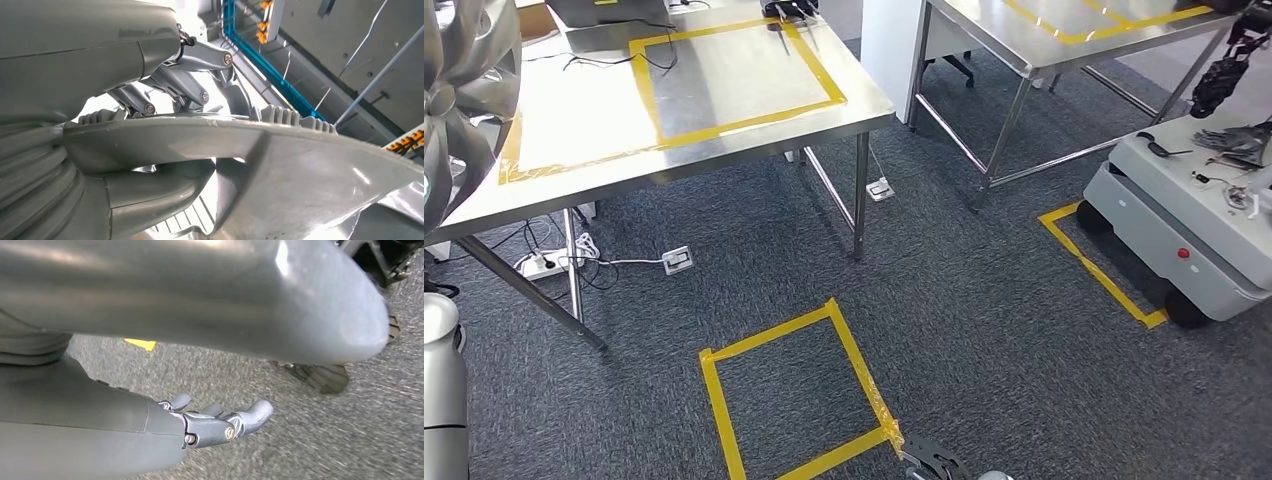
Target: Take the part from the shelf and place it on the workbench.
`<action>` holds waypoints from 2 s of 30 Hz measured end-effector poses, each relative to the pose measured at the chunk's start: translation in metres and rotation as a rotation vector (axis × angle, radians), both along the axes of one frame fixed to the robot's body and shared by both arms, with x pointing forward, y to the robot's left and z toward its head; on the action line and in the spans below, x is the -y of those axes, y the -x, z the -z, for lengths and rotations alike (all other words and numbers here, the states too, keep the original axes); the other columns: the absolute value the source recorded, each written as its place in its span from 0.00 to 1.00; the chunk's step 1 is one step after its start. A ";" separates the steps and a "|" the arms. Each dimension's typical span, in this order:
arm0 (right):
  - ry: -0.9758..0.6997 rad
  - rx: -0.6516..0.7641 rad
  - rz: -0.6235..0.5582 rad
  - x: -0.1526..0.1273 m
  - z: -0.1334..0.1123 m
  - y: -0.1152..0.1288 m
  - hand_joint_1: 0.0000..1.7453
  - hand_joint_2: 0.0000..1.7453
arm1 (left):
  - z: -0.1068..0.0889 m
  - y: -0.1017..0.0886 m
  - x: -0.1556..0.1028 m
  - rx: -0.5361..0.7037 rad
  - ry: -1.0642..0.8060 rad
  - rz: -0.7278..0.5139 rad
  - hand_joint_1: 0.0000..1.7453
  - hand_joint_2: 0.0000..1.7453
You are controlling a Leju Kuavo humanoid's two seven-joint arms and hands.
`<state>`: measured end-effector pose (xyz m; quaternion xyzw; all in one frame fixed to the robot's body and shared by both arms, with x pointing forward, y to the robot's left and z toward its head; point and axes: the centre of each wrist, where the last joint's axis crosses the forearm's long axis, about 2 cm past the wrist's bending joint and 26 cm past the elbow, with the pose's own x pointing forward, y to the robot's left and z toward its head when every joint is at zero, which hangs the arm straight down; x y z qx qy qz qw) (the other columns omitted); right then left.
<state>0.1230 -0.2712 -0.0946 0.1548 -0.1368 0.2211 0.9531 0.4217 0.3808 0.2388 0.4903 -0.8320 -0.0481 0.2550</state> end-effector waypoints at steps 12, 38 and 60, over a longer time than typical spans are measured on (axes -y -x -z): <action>-0.006 0.006 0.009 0.000 0.000 0.001 0.00 0.00 | 0.005 0.003 -0.005 -0.024 0.013 -0.013 1.00 1.00; -0.013 0.007 0.016 0.000 0.001 0.005 0.00 0.00 | 0.016 0.005 -0.020 -0.129 -0.137 -0.071 1.00 1.00; -0.014 -0.011 0.015 -0.001 0.003 0.013 0.00 0.00 | 0.006 0.001 -0.022 -0.140 -0.197 -0.133 1.00 1.00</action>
